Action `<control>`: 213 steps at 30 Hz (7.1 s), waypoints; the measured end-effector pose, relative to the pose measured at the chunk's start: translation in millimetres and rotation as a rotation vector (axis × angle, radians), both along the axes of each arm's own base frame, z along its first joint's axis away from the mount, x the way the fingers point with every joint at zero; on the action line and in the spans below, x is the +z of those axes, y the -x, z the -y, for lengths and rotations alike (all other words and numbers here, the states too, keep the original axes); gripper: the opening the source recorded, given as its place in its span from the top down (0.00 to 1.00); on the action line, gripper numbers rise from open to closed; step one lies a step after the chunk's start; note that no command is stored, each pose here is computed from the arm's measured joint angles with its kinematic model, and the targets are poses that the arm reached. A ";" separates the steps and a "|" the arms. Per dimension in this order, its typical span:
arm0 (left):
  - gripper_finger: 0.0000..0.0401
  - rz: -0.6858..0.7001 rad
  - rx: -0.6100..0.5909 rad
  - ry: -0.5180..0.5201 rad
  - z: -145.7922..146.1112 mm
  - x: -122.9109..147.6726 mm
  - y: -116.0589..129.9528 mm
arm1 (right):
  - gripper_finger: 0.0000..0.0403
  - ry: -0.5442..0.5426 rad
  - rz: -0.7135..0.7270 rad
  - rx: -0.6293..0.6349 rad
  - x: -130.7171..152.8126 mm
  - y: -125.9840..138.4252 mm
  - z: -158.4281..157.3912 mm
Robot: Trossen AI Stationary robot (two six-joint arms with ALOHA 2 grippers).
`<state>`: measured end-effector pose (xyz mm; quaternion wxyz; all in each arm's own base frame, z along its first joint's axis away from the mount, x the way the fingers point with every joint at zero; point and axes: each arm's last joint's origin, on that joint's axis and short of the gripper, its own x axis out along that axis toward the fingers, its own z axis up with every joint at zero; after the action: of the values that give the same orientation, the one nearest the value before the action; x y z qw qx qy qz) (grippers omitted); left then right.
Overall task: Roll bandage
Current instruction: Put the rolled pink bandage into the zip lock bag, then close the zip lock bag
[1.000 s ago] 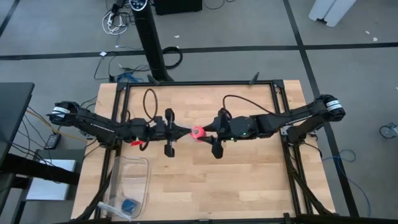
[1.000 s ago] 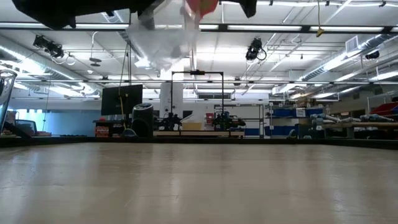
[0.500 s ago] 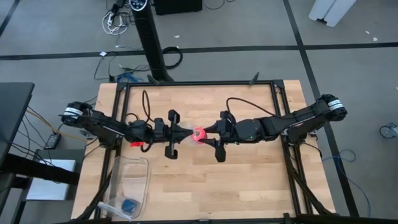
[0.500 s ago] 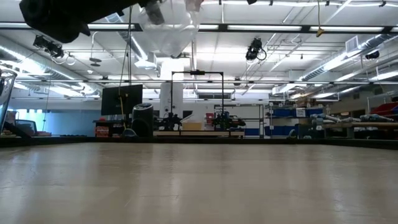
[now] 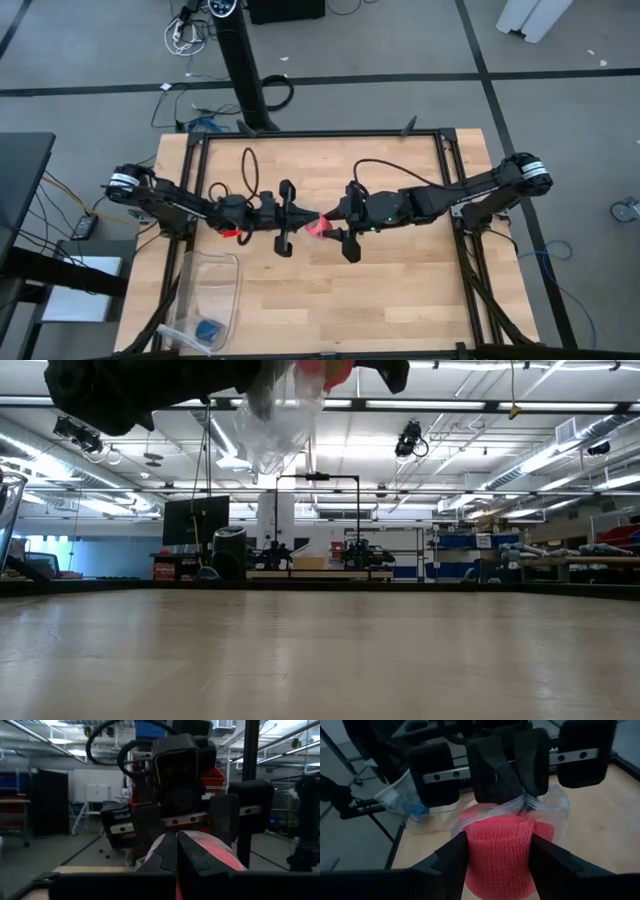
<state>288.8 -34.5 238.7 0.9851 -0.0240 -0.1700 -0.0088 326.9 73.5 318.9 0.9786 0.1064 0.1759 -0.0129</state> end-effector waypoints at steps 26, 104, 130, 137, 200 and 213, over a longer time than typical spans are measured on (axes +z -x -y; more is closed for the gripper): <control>1.00 0.071 -0.166 0.087 -3.1 -30.4 -2.8 | 0.31 -0.083 0.006 -0.048 22.4 17.0 13.3; 0.58 -0.344 -0.124 -0.097 -6.2 7.7 -15.3 | 1.00 0.470 0.006 -0.148 -48.9 51.2 -28.3; 0.68 -0.508 -0.024 -0.190 10.6 34.0 -40.6 | 1.00 0.499 0.034 -0.132 -51.6 44.3 -31.7; 0.69 -0.491 0.002 -0.180 10.3 34.9 -41.6 | 1.00 0.499 0.035 -0.131 -51.5 44.2 -31.7; 0.94 -0.618 0.040 -0.224 10.9 17.2 -42.8 | 1.00 0.490 0.034 -0.139 -49.5 48.7 -34.1; 0.67 -0.525 -0.007 -0.160 15.0 26.0 -44.0 | 1.00 0.488 0.041 -0.144 -47.0 49.2 -34.3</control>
<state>332.8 -49.5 264.7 0.9942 0.0521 0.0924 -0.0194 277.8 107.8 272.0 0.9752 -0.1204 0.1396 -0.1225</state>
